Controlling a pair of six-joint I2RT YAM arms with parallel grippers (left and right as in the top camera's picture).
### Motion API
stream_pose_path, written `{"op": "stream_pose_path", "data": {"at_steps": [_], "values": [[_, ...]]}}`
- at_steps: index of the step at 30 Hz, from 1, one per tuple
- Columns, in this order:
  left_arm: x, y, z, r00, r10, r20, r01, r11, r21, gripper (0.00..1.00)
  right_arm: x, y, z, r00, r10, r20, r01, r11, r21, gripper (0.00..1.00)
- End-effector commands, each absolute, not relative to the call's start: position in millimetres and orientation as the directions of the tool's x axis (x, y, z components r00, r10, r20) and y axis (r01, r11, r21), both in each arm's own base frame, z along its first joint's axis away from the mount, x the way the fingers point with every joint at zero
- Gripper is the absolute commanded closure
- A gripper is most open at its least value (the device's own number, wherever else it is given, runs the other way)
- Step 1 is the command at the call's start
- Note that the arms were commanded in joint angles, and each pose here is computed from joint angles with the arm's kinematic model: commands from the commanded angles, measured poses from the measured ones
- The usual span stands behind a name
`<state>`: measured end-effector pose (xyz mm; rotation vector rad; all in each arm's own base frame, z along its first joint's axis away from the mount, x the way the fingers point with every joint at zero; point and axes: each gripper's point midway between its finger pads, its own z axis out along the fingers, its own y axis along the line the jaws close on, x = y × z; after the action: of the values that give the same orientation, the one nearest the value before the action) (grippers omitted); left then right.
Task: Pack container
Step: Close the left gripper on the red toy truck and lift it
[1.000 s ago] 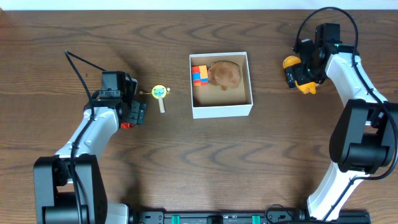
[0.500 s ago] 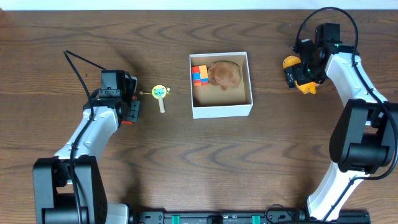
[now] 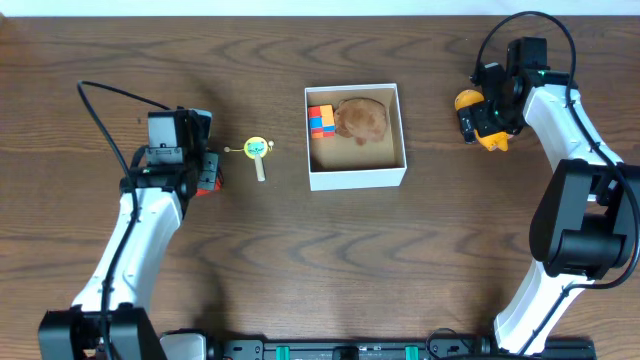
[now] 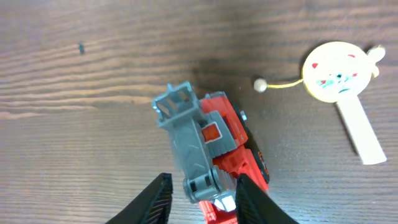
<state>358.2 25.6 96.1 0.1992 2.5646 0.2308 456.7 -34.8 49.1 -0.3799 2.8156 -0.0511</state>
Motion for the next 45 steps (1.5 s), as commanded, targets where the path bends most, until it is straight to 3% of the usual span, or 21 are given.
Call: {"op": "stream_pose_path", "data": {"at_steps": [1,2,5,22,45], "values": [[358,26,96,-0.841,0.194,-0.505,0.096,0.972,0.212,0.33,457,-30,47,-0.919,-0.273,-0.285,-0.265,0.962,-0.066,0.01],[358,26,93,-0.845,0.193,-0.499,0.098,0.972,0.212,0.22,457,-30,47,-0.919,-0.273,-0.285,-0.265,0.962,-0.066,0.01],[361,26,85,-0.852,0.193,-0.486,0.101,0.973,0.21,0.13,457,-30,47,-0.919,-0.273,-0.285,-0.265,0.962,-0.066,0.01],[374,39,38,-0.875,-0.099,-0.474,-0.183,0.974,0.134,0.18,457,-30,47,-0.919,-0.273,-0.285,-0.265,0.962,-0.066,0.01],[374,39,14,-0.882,-0.164,-0.442,-0.236,0.965,0.112,0.21,457,-30,47,-0.919,-0.273,-0.285,-0.265,0.962,-0.066,0.01]]}}
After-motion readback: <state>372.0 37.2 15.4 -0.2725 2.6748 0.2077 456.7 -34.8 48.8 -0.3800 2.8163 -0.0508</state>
